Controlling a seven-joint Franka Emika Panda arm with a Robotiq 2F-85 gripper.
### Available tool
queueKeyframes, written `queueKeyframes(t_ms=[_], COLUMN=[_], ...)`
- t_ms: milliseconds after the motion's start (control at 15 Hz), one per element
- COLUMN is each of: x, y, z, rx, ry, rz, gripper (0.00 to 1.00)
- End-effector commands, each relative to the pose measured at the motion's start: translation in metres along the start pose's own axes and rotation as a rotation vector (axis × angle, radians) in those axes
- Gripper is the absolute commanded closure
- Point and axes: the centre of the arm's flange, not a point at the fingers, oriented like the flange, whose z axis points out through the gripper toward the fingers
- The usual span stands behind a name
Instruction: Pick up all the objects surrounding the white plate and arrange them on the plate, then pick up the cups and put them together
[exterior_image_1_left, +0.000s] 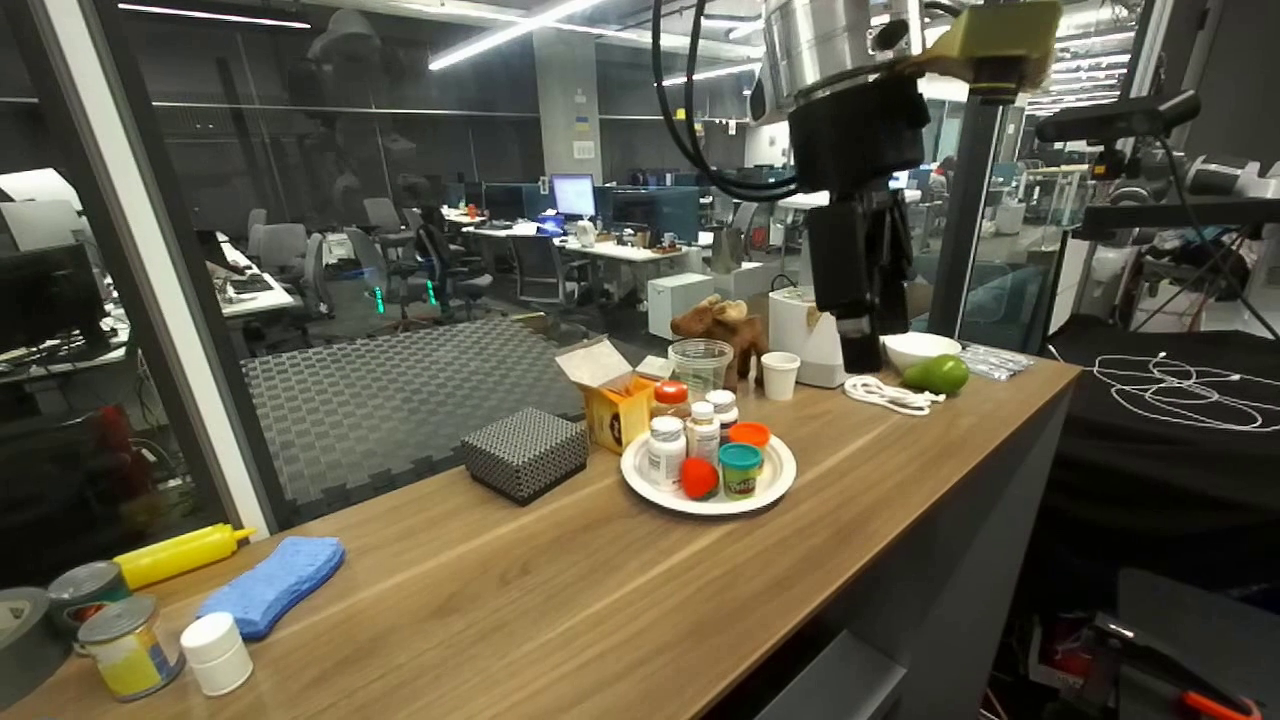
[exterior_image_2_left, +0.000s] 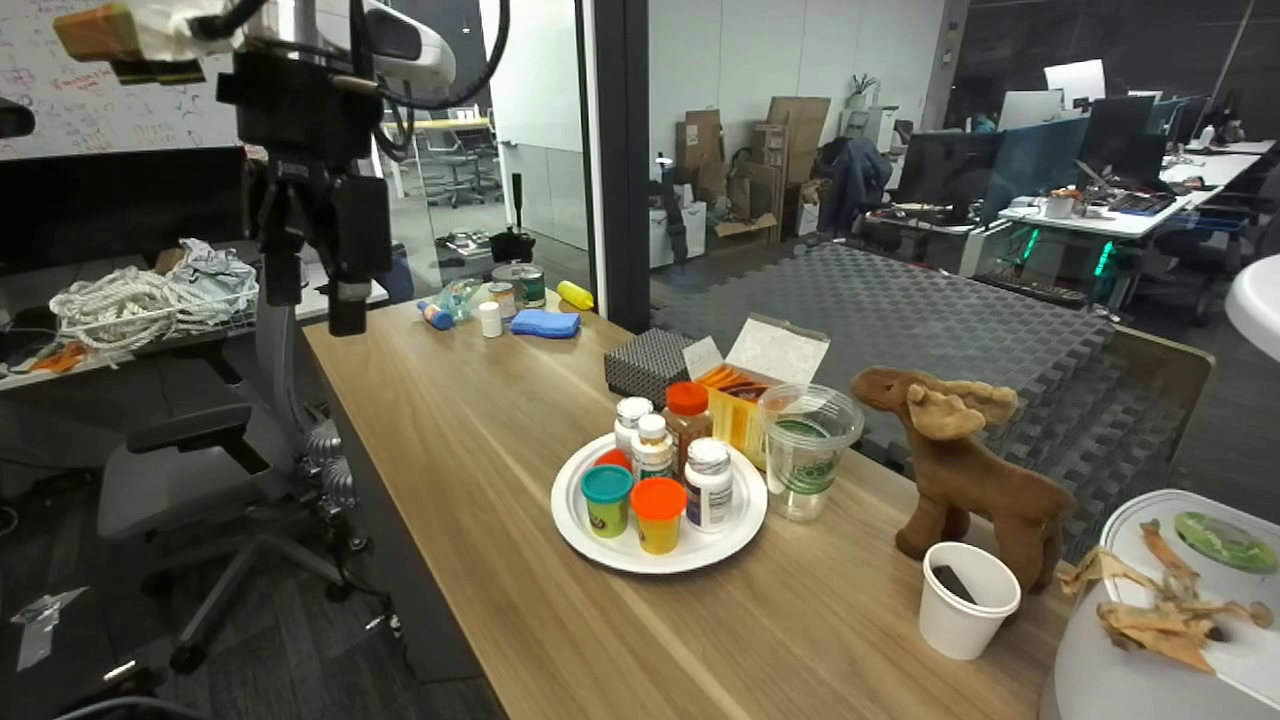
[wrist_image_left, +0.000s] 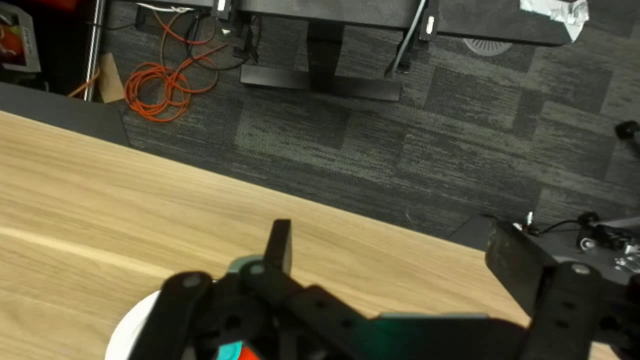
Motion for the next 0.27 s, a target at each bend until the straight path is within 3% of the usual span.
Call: queueKeyframes(t_ms=[0, 200], x=[0.0005, 0.0017], y=[-0.001, 0.0038], z=[0.0014, 0.0037], rx=[-0.001, 0.002], ry=[-0.003, -0.009], rz=[-0.001, 0.009], gripper=[0.0, 0.0])
